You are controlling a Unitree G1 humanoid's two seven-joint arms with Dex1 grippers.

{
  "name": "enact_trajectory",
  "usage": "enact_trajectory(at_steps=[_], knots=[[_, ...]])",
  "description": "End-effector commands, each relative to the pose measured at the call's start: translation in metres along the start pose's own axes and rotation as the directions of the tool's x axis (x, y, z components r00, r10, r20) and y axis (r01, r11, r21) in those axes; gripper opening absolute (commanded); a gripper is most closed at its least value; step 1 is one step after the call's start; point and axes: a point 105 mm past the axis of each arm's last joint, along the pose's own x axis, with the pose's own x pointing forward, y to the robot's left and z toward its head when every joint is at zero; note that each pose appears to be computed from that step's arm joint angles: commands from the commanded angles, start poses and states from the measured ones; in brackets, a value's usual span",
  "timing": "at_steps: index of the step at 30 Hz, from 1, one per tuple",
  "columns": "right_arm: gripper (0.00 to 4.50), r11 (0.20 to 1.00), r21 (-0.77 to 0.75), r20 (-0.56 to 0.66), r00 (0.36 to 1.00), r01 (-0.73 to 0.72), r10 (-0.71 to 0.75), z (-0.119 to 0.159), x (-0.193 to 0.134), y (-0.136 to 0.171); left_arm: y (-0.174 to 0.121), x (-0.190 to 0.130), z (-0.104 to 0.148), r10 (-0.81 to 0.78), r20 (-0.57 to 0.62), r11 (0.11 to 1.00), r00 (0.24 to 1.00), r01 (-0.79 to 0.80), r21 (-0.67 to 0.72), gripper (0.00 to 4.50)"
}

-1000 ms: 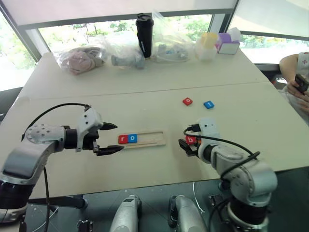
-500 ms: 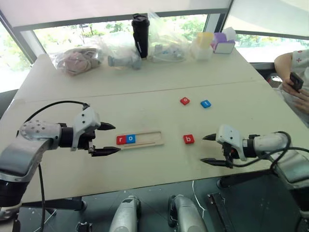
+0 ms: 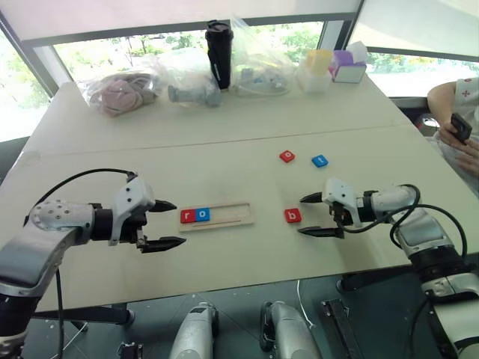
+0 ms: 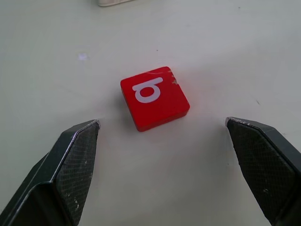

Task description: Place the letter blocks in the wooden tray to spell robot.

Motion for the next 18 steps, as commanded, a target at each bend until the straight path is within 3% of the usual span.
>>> enact_trajectory(at_steps=[1, 4, 5, 9, 12, 18], knots=[[3.09, 0.999, -0.021, 0.045, 0.999, -0.026, 0.027, 0.011, 0.003, -0.001, 0.000, -0.003, 0.011, 0.015, 0.031, 0.999, 0.999, -0.016, 0.037, 4.50], [1.46, 0.999, -0.017, 0.057, 0.998, -0.034, 0.035, 0.013, 0.005, -0.001, 0.001, -0.003, 0.009, 0.020, 0.029, 0.999, 0.999, -0.021, 0.036, 4.50], [1.13, 0.999, -0.018, 0.061, 0.998, -0.032, 0.033, 0.015, 0.004, -0.001, 0.002, -0.003, 0.009, 0.022, 0.028, 0.999, 0.999, -0.023, 0.037, 4.50], [1.15, 0.999, -0.035, 0.095, 0.995, -0.018, 0.022, 0.032, -0.001, -0.003, 0.003, -0.005, 0.007, 0.029, 0.023, 0.999, 0.999, -0.029, 0.034, 4.50], [1.15, 0.997, -0.067, 0.156, 0.987, -0.025, 0.035, 0.063, 0.001, -0.001, 0.004, -0.008, 0.005, 0.036, 0.018, 0.999, 0.999, -0.036, 0.030, 4.50], [1.15, 0.986, -0.155, 0.200, 0.976, -0.057, 0.088, 0.109, 0.041, 0.008, 0.007, -0.013, 0.003, 0.058, 0.009, 0.998, 0.998, -0.058, 0.022, 4.50]])
